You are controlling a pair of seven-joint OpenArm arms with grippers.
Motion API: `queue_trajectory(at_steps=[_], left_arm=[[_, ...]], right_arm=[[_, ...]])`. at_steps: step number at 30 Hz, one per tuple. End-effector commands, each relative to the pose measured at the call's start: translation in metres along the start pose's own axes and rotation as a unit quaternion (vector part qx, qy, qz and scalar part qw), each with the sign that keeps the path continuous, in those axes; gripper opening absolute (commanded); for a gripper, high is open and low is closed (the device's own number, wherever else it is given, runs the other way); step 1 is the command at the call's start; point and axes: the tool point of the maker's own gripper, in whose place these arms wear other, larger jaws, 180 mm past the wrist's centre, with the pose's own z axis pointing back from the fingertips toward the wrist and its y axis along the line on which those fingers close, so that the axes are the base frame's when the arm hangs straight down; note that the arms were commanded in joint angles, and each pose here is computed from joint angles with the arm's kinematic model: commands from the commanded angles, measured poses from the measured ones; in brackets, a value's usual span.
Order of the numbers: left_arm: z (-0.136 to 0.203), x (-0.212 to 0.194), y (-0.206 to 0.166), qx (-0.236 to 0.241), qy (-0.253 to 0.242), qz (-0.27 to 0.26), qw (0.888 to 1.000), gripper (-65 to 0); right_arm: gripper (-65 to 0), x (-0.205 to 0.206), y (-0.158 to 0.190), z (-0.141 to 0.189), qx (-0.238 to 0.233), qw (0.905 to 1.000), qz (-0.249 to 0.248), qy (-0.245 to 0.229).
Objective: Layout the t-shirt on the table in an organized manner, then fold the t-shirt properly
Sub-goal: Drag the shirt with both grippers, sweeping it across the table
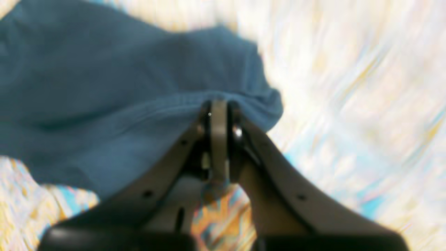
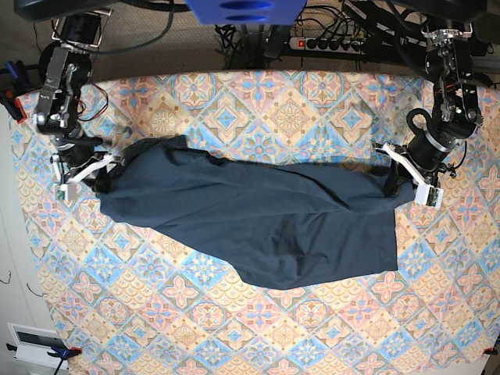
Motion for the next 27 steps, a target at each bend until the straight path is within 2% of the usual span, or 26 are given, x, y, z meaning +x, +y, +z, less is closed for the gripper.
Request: queue_trajectory(at_steps=[1, 8, 12, 14, 16, 19, 23, 24, 27], left_arm=[[0.004, 0.024, 0.0, 0.0, -0.036, -0.014, 0.999, -65.0], [0.003, 0.057, 0.001, 0.001, -0.076, -0.025, 0.997, -65.0], [0.003, 0.084, 0.003, 0.003, -0.108, -0.034, 0.994, -65.0], [0.004, 0.097, 0.004, 0.004, -0.124, -0.039, 0.992, -65.0], [0.006, 0.113, 0.005, 0.006, -0.142, -0.043, 0.989, -65.0], [0.011, 0.146, 0.005, 0.009, -0.182, -0.054, 0.982, -65.0], [0.02, 0.188, 0.008, 0.016, -0.231, -0.068, 0.971, -65.0], [0.024, 0.201, 0.007, 0.018, -0.245, -0.072, 0.967, -65.0], [0.034, 0.231, 0.004, 0.018, -0.28, -0.083, 0.956, -65.0]], right_arm=[[-64.8, 0.023, 0.0, 0.006, 0.0, 0.9994, 0.014, -0.032], [-64.8, 0.07, 0.02, 0.026, 0.012, 0.9935, 0.056, -0.098], [-64.9, 0.086, 0.003, 0.041, -0.016, 0.9905, 0.053, -0.126], [-64.9, 0.098, 0.003, 0.046, -0.005, 0.9875, 0.06, -0.145], [-64.9, 0.124, 0.01, 0.051, 0.021, 0.9807, 0.06, -0.185], [-64.9, 0.165, 0.018, 0.06, 0.049, 0.9672, 0.046, -0.245], [-64.9, 0.203, 0.018, 0.068, 0.051, 0.9554, 0.059, -0.285], [-64.9, 0.211, 0.013, 0.068, 0.049, 0.9542, 0.06, -0.289], [-64.9, 0.213, -0.008, 0.057, 0.037, 0.9613, 0.049, -0.269]])
